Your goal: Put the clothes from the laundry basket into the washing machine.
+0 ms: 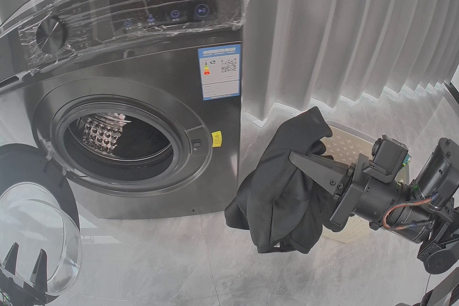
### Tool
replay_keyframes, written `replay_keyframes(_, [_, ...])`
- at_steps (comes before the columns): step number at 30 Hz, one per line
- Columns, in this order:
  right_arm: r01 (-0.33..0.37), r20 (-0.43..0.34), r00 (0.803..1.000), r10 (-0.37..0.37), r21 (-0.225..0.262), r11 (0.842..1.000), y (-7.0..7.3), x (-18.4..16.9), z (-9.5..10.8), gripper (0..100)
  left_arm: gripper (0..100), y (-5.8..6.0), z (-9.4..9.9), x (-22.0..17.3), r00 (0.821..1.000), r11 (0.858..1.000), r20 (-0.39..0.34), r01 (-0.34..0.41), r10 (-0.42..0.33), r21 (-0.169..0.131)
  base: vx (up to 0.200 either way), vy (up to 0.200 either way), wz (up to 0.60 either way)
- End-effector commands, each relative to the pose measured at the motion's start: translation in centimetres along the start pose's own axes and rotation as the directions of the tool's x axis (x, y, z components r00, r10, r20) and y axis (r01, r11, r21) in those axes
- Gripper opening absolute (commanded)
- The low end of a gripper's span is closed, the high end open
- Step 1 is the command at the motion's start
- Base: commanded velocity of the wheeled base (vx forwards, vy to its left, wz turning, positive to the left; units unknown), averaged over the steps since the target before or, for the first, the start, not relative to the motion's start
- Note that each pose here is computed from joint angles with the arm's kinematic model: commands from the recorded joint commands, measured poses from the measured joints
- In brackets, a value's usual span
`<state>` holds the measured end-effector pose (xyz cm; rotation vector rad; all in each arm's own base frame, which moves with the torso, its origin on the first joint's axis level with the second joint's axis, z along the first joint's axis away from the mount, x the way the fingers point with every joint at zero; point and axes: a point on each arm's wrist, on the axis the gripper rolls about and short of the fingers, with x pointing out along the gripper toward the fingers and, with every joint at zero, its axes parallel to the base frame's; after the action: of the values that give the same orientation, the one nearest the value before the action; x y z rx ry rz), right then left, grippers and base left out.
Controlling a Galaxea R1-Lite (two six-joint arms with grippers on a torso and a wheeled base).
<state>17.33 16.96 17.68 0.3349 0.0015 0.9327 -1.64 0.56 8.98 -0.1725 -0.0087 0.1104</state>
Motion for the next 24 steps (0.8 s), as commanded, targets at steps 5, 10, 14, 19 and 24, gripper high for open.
replay_keyframes(5, [-0.003, 0.003, 1.0, 0.003, 0.003, 1.0, 0.2, 0.1, 0.1, 0, 100, 0.1, -0.5, 0.1, 1.0, 1.0, -0.018, -0.003, 0.003, 0.003, 0.0, 0.0, 0.0])
replay_keyframes(10, [-0.047, -0.006, 0.999, 0.047, 0.004, 0.999, 0.7, -0.1, -0.1, 0, 100, 0.1, -0.5, 0.1, 1.0, 1.0, -0.018, -0.003, 0.003, 0.003, 0.0, 0.0, 0.0])
replay_keyframes(14, [-0.077, -0.021, 0.997, 0.077, 0.006, 0.997, 1.1, -0.2, -0.4, 0, 100, 0.1, -0.5, 0.1, 1.0, 1.0, -0.018, -0.003, 0.003, 0.003, 0.0, 0.0, 0.0])
replay_keyframes(19, [-0.07, -0.008, 0.998, 0.07, 0.003, 0.998, 0.8, 0.0, -0.1, 0, 100, 0.1, -0.5, 0.1, 1.0, 1.0, -0.018, -0.003, 0.003, 0.003, -0.12, 0.0, 0.0])
replay_keyframes(24, [-0.06, -0.01, 0.998, 0.06, 0.002, 0.998, 0.6, 0.0, -0.1, 0, 100, 0.1, -0.5, 0.1, 1.0, 1.0, -0.018, -0.003, 0.003, 0.003, -0.08, 0.0, 0.0])
